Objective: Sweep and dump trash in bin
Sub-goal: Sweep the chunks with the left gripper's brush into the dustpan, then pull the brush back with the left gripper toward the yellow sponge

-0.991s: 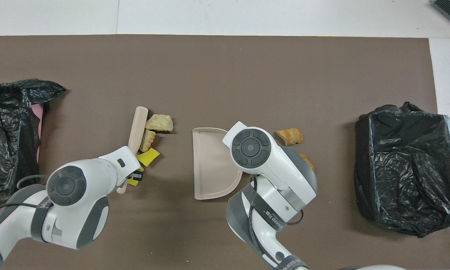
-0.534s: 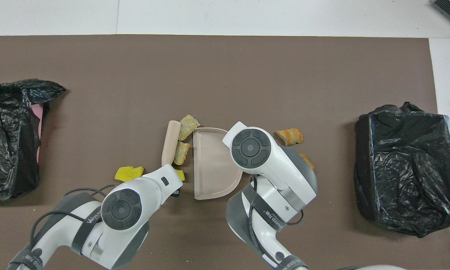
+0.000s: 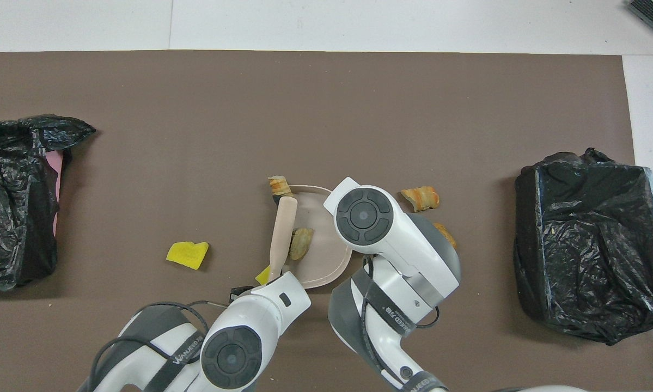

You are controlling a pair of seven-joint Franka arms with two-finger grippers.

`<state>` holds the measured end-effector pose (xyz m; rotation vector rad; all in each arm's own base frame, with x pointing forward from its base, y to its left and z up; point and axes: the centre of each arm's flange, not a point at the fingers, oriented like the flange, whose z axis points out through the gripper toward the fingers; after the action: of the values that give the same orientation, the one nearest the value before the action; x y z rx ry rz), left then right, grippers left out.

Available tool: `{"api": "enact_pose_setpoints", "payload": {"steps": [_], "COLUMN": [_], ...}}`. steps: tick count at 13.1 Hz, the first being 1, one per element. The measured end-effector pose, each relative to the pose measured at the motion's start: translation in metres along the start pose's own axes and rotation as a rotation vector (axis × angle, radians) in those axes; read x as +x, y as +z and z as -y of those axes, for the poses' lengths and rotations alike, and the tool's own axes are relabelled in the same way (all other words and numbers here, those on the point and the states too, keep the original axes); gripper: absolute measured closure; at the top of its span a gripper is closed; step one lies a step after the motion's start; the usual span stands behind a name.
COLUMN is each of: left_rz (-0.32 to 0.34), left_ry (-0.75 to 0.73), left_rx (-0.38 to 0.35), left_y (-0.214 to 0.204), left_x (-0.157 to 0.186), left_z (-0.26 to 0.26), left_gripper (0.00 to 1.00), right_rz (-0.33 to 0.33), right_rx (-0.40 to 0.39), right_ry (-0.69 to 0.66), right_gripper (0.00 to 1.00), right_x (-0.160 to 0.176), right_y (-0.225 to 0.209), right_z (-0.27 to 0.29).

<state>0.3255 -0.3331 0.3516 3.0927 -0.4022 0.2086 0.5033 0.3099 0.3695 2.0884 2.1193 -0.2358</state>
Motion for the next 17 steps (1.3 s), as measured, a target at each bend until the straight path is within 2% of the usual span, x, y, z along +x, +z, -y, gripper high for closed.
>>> {"api": "enact_pose_setpoints", "payload": {"steps": [5,8,10,13,17], "left_rz": [-0.005,0.035,0.067,0.149,0.209], "left_ry": [-0.083,-0.164,-0.231,-0.336,-0.466], "left_rx": [-0.009,0.021,0.054,0.126,0.172], "left_y": [-0.013,-0.031,-0.046,-0.060,-0.047], "left_x": [0.013,0.031,0.042,0.039,0.031], "left_z": [0.001,0.014,0.042,0.085,0.142], "left_gripper": [0.74,0.74,0.74,0.74,0.74], "right_rz": [0.000,0.000,-0.001,-0.001,-0.001], "right_rx": [-0.001,-0.001,-0.001,-0.001,-0.001], "right_ry": [0.001,0.003,0.004,0.005,0.005], "right_gripper": [0.68,0.68,0.68,0.68,0.68], "right_x": [0.000,0.000,0.000,0.000,0.000], "right_y": [0.000,-0.001,-0.001,-0.001,-0.001], "right_z": [0.000,0.000,0.000,0.000,0.000]}}
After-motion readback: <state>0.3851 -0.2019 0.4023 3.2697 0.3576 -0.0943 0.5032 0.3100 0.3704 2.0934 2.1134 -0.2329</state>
